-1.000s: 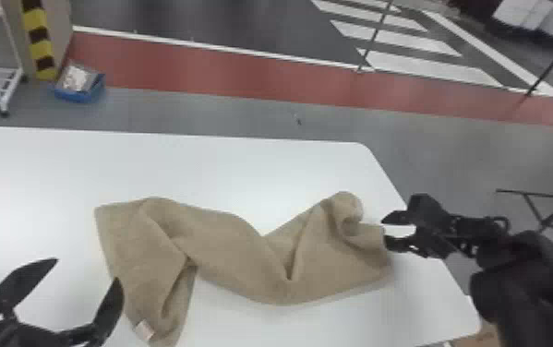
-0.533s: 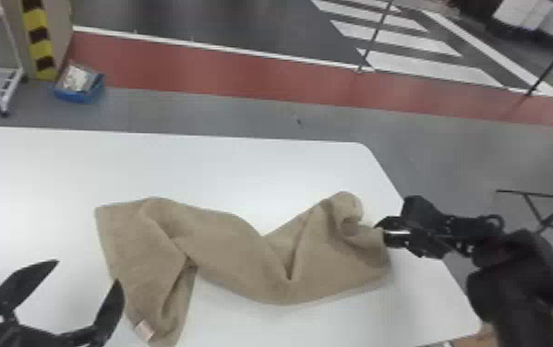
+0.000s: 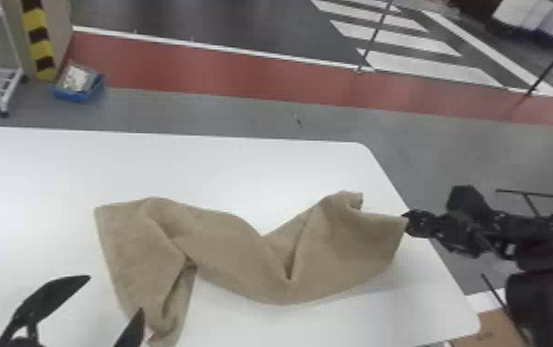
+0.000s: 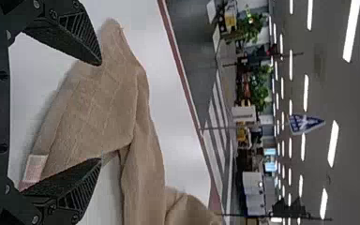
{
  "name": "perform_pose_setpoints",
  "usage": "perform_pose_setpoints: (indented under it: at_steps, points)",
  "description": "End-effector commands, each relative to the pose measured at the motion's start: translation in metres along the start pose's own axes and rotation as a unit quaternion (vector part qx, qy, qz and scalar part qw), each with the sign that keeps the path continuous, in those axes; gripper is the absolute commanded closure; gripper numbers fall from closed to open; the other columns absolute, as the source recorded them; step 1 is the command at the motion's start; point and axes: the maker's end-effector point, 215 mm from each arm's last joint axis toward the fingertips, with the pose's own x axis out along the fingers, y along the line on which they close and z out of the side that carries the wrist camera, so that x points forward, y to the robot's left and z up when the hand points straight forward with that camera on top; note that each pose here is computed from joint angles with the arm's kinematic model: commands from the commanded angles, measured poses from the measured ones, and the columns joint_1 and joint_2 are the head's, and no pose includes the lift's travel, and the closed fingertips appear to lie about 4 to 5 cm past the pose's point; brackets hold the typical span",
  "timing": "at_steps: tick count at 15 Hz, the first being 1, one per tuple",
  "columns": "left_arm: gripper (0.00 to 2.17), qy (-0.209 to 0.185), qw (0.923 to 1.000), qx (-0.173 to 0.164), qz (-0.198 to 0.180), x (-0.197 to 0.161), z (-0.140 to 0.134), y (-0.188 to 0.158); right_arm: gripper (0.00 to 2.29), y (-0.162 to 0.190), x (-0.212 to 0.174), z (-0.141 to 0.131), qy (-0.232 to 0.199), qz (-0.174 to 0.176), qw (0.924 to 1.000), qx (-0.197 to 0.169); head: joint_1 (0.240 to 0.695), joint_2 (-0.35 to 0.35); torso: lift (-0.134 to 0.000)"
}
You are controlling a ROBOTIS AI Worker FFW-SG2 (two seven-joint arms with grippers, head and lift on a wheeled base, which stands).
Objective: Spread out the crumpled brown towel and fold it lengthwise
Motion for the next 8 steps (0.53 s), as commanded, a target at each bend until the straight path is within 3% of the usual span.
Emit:
perform_pose_setpoints:
  at_steps: [1, 5, 8]
  points:
    - [0.17, 0.008, 0.9992, 0.033, -0.022, -0.015, -0.001, -0.020, 1.32, 0.015, -0.007, -0.013, 0.012, 0.002, 0.9998, 0.012, 0.695, -0.350, -0.124]
    - [0.20, 0.003, 0.9968, 0.062, -0.051, -0.008, 0.009, -0.047, 1.31, 0.038, 0.002, -0.026, 0.028, 0.011, 0.9984, 0.049, 0.695, -0.350, -0.124]
    - [0.21, 0.024, 0.9930, 0.073, -0.090, -0.005, 0.000, -0.068, 1.31, 0.047, 0.007, -0.028, 0.048, 0.001, 0.9961, 0.074, 0.695, -0.350, -0.124]
